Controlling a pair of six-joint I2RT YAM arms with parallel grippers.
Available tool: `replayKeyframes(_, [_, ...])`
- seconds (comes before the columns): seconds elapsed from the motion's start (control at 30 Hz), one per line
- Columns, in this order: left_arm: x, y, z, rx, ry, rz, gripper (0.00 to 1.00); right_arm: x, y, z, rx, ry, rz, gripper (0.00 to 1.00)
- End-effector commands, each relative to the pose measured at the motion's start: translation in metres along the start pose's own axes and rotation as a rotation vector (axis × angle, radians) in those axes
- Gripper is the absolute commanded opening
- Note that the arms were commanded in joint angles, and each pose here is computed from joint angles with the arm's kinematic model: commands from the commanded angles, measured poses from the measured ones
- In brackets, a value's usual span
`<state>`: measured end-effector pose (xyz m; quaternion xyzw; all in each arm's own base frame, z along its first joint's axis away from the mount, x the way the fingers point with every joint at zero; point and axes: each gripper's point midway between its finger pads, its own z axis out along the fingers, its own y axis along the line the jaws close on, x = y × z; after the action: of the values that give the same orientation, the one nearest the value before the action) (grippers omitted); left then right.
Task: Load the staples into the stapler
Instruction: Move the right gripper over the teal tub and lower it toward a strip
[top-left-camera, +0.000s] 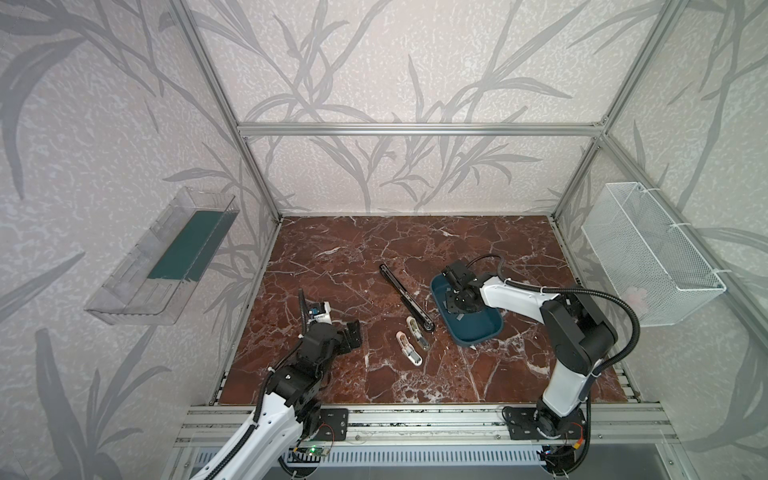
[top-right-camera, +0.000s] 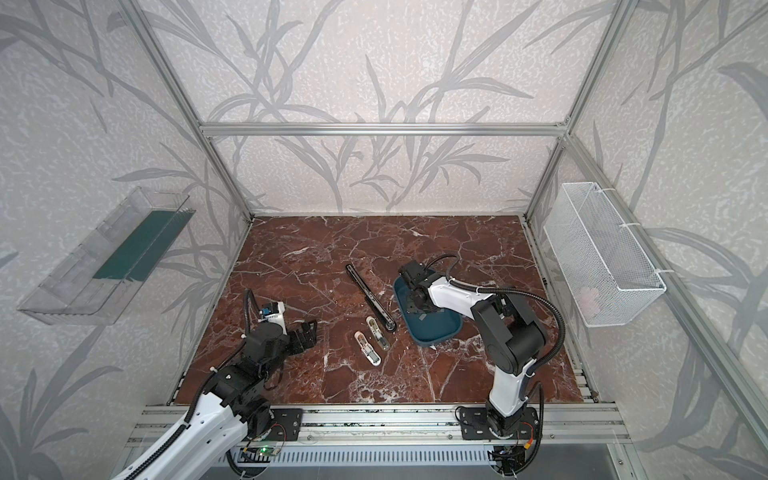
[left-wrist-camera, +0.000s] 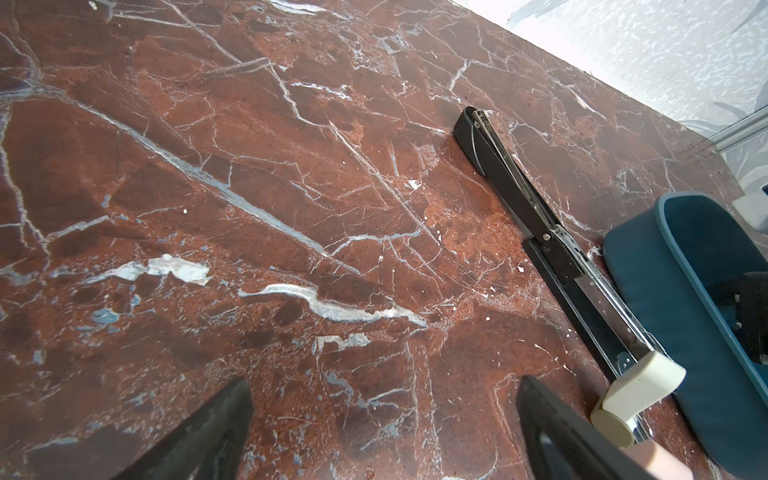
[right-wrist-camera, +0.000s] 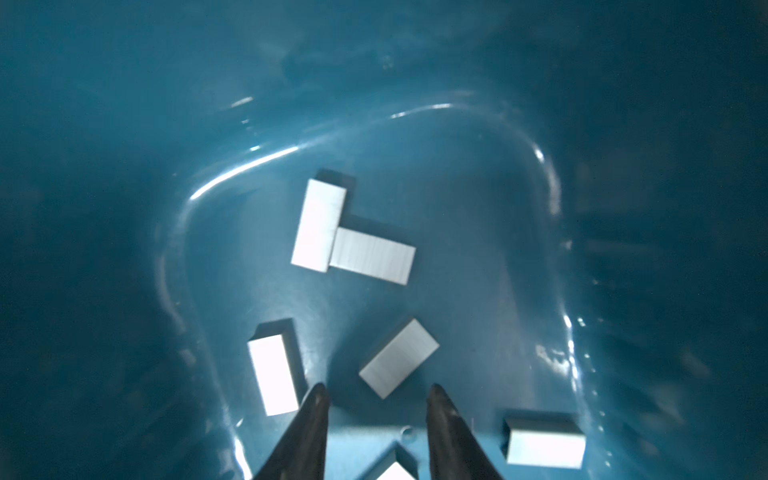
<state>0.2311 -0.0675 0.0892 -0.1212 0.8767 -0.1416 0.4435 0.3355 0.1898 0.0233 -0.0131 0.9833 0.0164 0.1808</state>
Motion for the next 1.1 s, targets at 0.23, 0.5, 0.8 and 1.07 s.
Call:
replayKeyframes(0.23, [-0.01, 0.001, -0.003, -0.014, -0.03, -0.015, 0.99, -0.004, 0.001, 0.014, 0.008, 0.032, 0.022, 0.41])
replayKeyframes(0.5, [-0.01, 0.001, -0.004, -0.014, -0.03, -0.014, 0.99, -0.004, 0.001, 0.021, 0.036, 0.061, 0.013, 0.41])
replayKeyframes(0.8, [-0.01, 0.001, -0.004, -0.017, -0.031, -0.013, 0.99, 0.001, -0.013, 0.024, 0.104, 0.07, -0.007, 0.35])
replayKeyframes(1.07, [-0.01, 0.002, -0.004, -0.019, -0.03, -0.013, 0.99, 0.008, -0.02, 0.032, 0.148, 0.093, -0.025, 0.25])
